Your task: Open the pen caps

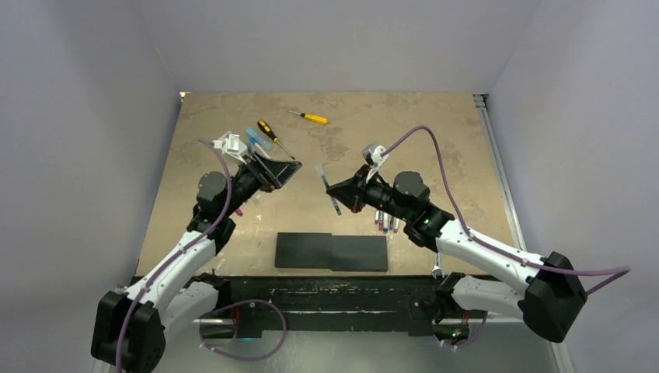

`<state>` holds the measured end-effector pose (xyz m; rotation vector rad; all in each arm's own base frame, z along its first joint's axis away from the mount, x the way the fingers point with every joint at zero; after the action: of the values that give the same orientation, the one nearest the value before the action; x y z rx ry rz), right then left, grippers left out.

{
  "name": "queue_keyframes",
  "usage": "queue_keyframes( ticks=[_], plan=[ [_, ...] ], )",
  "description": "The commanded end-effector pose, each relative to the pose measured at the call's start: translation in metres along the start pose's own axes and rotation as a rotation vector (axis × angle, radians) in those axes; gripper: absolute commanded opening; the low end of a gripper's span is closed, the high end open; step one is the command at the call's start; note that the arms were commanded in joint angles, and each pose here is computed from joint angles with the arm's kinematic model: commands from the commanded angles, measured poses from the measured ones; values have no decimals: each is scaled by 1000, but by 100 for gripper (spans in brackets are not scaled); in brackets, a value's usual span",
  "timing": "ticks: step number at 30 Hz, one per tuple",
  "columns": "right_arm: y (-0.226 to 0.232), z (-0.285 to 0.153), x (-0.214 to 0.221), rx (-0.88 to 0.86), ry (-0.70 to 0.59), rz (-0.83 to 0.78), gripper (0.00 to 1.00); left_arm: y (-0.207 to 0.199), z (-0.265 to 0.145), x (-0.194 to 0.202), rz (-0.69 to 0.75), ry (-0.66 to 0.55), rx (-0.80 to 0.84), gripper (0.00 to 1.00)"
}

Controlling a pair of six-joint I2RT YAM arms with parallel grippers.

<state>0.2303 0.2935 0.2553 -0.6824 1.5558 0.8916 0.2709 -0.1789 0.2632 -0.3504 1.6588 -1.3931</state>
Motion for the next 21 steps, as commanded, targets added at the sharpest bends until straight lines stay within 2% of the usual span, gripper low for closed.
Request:
queue_keyframes(
  ticks=[1,4,7,11,17,21],
  plan=[
    [19,-4,1,-88,-35,89,0,-57,9,0,55,36,262,70],
    [22,-6,-6,-100,-60,98,0,-72,14,11,96,89,317,70],
    [27,-4,-13,-126,-80,107,0,-77,20,27,124,162,340,65],
    [28,-1,-16,-140,-85,113,0,-73,25,46,123,236,346,52],
    [29,-1,-14,-142,-85,119,0,-76,31,54,131,259,350,31],
    [27,-2,-15,-127,-87,117,0,-78,34,59,136,288,356,25]
  ],
)
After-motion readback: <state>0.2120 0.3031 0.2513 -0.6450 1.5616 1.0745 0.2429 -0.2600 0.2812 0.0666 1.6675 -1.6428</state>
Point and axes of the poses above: each gripper's point midway between its finger pads, its own z axis out along the fingers, its own y axis along the line the jaws close on, x = y × z, the point moved 2 cm from there along -z, back along the fingers, and after that the axes turned 11 degrees about -z, right-handed, at the moved point
